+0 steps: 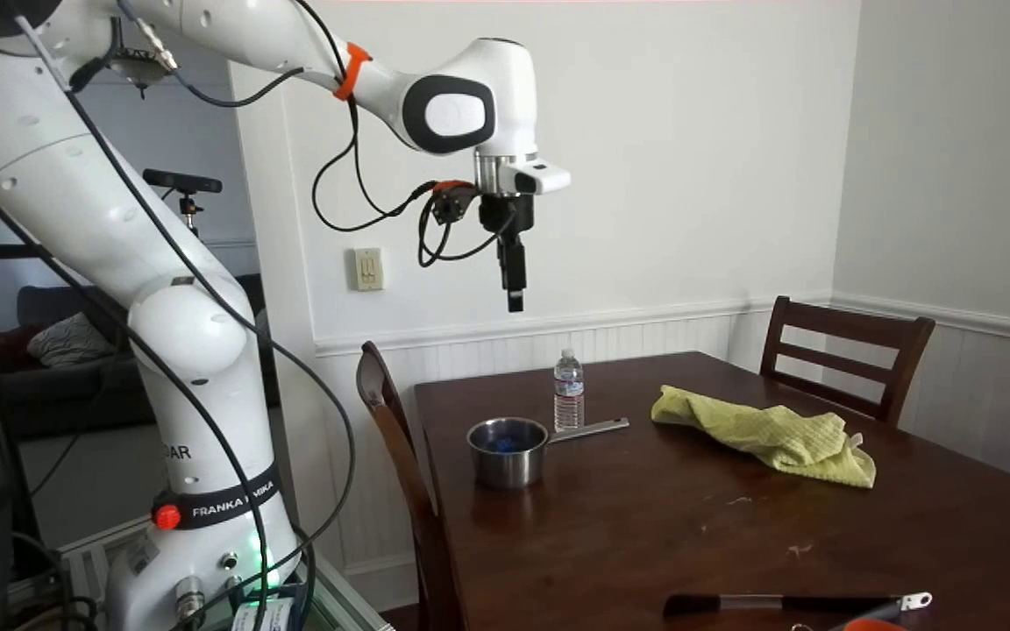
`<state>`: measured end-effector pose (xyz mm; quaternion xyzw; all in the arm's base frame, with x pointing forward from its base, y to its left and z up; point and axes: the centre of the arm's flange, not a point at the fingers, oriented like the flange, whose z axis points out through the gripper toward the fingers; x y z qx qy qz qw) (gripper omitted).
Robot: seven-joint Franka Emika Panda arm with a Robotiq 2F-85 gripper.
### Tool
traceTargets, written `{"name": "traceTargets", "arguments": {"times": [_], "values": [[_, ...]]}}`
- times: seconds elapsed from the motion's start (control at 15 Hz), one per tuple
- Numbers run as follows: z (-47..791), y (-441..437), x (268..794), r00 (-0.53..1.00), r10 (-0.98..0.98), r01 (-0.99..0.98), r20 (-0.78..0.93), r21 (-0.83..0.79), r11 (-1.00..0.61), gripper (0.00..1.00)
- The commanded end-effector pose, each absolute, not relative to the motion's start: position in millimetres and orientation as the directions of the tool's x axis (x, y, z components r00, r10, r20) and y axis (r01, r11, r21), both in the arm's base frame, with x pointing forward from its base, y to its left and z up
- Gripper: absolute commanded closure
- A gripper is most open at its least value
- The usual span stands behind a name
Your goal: Pick up the light green towel and spread it evenly on the table
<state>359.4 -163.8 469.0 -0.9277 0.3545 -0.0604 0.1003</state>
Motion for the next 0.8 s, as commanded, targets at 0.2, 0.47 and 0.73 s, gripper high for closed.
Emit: {"name": "traceTargets", "arguments": {"times": [0.2,0.47,0.73], "values": [[474.8,-254.4,450.9,0.696,-0.667,-0.699,0.265,0.036,-0.714,0.0],[468.1,-253.0,449.8,0.692,-0.668,-0.696,0.274,0.007,-0.718,0.0],[461.2,-264.2,471.2,0.684,-0.677,-0.707,0.27,0.017,-0.707,0.0]]}}
